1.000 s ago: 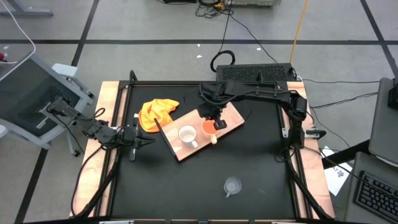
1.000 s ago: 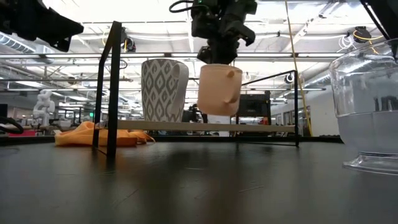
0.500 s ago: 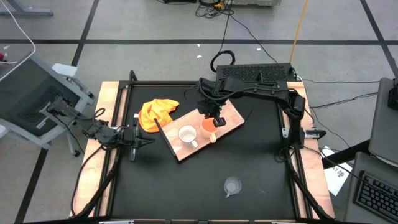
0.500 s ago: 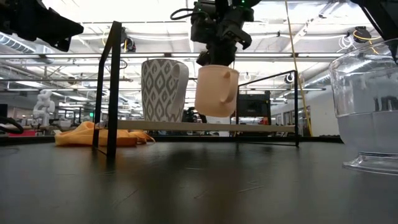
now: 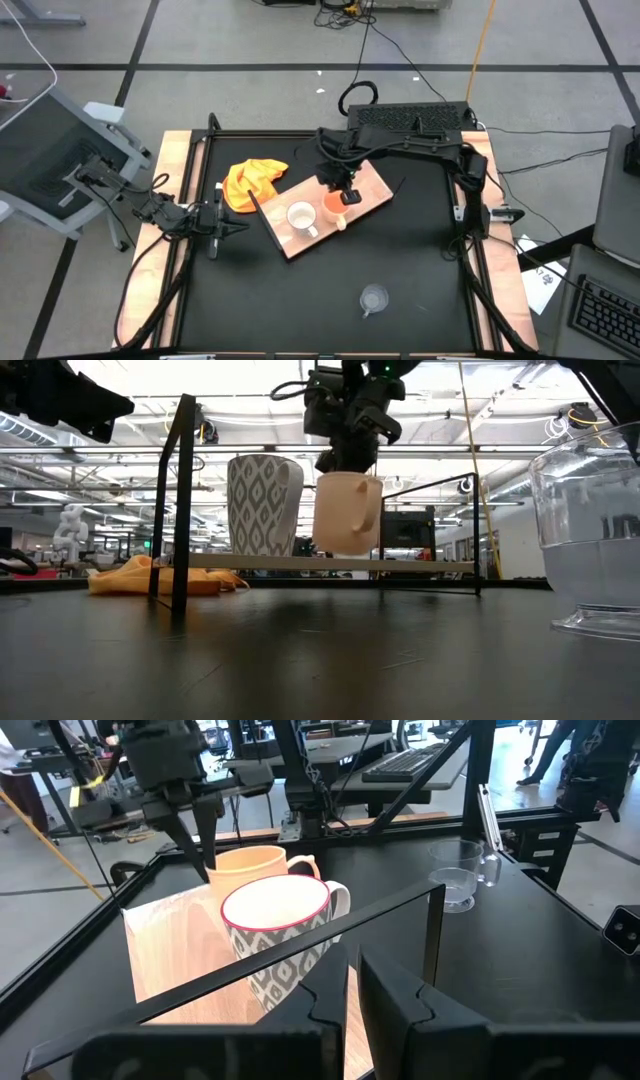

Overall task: Stack small to large cups/mugs on shelf
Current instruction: Put the orange mug on the shelf

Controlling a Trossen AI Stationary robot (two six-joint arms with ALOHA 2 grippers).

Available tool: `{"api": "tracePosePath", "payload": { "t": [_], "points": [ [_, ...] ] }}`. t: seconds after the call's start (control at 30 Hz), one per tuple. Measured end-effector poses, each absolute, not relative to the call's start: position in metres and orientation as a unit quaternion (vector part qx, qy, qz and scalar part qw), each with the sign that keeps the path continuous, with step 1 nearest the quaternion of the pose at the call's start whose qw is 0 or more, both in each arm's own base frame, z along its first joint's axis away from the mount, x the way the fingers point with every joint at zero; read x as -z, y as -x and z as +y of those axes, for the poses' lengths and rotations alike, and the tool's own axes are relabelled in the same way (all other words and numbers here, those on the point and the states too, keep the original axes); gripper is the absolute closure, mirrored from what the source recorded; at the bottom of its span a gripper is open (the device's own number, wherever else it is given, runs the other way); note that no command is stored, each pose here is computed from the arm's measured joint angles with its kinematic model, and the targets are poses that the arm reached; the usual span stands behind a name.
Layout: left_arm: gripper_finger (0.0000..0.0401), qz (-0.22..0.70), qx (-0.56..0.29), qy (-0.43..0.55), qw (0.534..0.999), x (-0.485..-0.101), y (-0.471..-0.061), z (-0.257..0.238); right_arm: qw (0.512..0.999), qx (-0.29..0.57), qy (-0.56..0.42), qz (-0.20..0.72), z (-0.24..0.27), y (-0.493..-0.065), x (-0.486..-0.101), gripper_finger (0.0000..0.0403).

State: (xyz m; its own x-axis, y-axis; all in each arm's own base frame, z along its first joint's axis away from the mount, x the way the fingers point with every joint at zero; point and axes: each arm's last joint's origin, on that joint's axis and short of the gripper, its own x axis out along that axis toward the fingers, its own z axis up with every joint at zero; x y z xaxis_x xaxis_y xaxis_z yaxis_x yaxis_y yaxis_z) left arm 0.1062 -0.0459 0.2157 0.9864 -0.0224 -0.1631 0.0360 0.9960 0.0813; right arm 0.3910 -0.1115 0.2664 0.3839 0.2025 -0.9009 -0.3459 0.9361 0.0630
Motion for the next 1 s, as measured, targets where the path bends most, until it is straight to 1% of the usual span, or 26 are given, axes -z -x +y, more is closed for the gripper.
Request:
{"api": "tracePosePath", "payload": {
  "t": [0.4, 0.5, 0.6, 1.0],
  "points": [
    [0.0370, 0.081, 0.015, -0.043, 0.996, -0.2156, -0.1062, -0.0459, 0.828, -0.166, 0.070, 0.532, -0.1104, -0.3921, -0.2647, 0.0403],
    [0.0370, 0.081, 0.015, -0.044, 0.996, -0.2156, -0.1062, -0.0459, 0.825, -0.153, 0.080, 0.539, -0.1099, -0.3924, -0.2644, 0.0403],
    [0.0370, 0.082, 0.015, -0.044, 0.996, -0.2156, -0.1062, -0.0459, 0.825, -0.145, 0.070, 0.542, -0.1098, -0.3923, -0.2644, 0.0403],
    [0.0370, 0.082, 0.015, -0.043, 0.996, -0.2156, -0.1062, -0.0459, 0.821, -0.160, 0.086, 0.541, -0.1057, -0.3954, -0.2606, 0.0403]
  ]
}}
